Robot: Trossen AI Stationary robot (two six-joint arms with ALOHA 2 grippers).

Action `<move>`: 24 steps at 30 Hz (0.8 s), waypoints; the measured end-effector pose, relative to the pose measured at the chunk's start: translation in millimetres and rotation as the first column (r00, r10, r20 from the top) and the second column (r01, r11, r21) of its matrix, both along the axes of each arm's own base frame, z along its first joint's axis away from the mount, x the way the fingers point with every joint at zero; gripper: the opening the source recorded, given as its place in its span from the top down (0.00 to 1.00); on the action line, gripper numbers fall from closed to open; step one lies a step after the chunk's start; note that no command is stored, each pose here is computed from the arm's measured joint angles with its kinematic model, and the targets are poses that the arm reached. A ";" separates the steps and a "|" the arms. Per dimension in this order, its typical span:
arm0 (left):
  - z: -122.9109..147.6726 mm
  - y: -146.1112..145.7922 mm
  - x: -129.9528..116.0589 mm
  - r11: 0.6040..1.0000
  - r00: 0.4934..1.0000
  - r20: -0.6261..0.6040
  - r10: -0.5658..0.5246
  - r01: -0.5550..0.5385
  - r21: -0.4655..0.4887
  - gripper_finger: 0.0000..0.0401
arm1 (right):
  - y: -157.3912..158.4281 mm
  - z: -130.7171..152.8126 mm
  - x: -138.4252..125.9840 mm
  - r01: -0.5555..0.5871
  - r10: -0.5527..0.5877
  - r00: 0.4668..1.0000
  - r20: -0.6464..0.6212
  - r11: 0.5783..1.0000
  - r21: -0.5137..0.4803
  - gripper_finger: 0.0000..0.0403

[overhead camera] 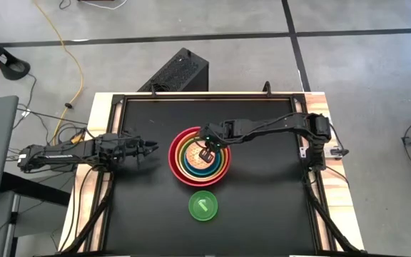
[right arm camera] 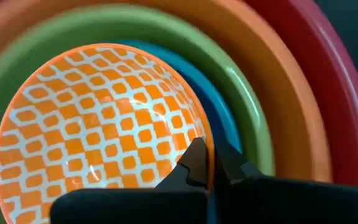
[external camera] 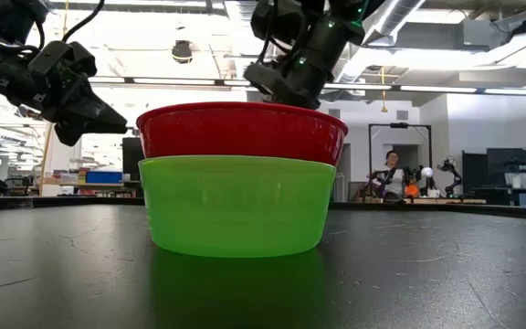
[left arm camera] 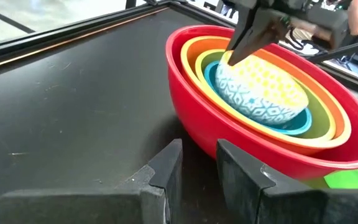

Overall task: Nest bowls inside each other
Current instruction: Stack the orange patterned bowl on top of the blue bowl

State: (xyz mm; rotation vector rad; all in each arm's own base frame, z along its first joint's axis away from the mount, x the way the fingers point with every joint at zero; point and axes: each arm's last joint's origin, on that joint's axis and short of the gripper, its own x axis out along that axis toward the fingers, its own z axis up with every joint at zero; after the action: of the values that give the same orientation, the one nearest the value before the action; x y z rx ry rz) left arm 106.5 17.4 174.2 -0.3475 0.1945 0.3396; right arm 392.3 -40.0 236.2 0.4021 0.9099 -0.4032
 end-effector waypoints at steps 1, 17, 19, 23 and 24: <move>0.2 0.0 0.0 1.000 1.000 0.002 0.000 0.000 0.000 0.78 | 0.0 -2.7 -0.1 0.000 0.000 1.000 -0.017 1.000 0.000 0.99; 0.6 -0.2 0.2 1.000 1.000 0.007 -0.008 0.008 -0.003 0.78 | 0.3 -9.8 4.9 0.023 -0.023 1.000 -0.007 1.000 0.020 0.82; 0.6 -0.2 0.2 1.000 1.000 0.007 -0.007 0.008 -0.003 0.78 | 0.3 -9.3 4.8 0.030 -0.030 1.000 -0.004 0.999 0.027 0.79; 0.6 -0.6 0.3 1.000 1.000 0.008 -0.020 0.020 -0.006 0.78 | 0.3 -0.1 3.7 0.018 -0.017 0.999 -0.044 1.000 0.022 0.72; 0.6 -0.7 0.3 1.000 1.000 0.008 -0.025 0.025 -0.007 0.78 | 0.3 4.4 4.2 0.017 -0.016 0.999 -0.046 1.000 0.022 0.70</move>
State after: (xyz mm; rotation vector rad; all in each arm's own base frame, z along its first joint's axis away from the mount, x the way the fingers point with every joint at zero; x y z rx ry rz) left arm 106.9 16.7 174.8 -0.3533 0.1926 0.3129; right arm 396.5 -39.6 240.6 0.4223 0.9565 -0.4189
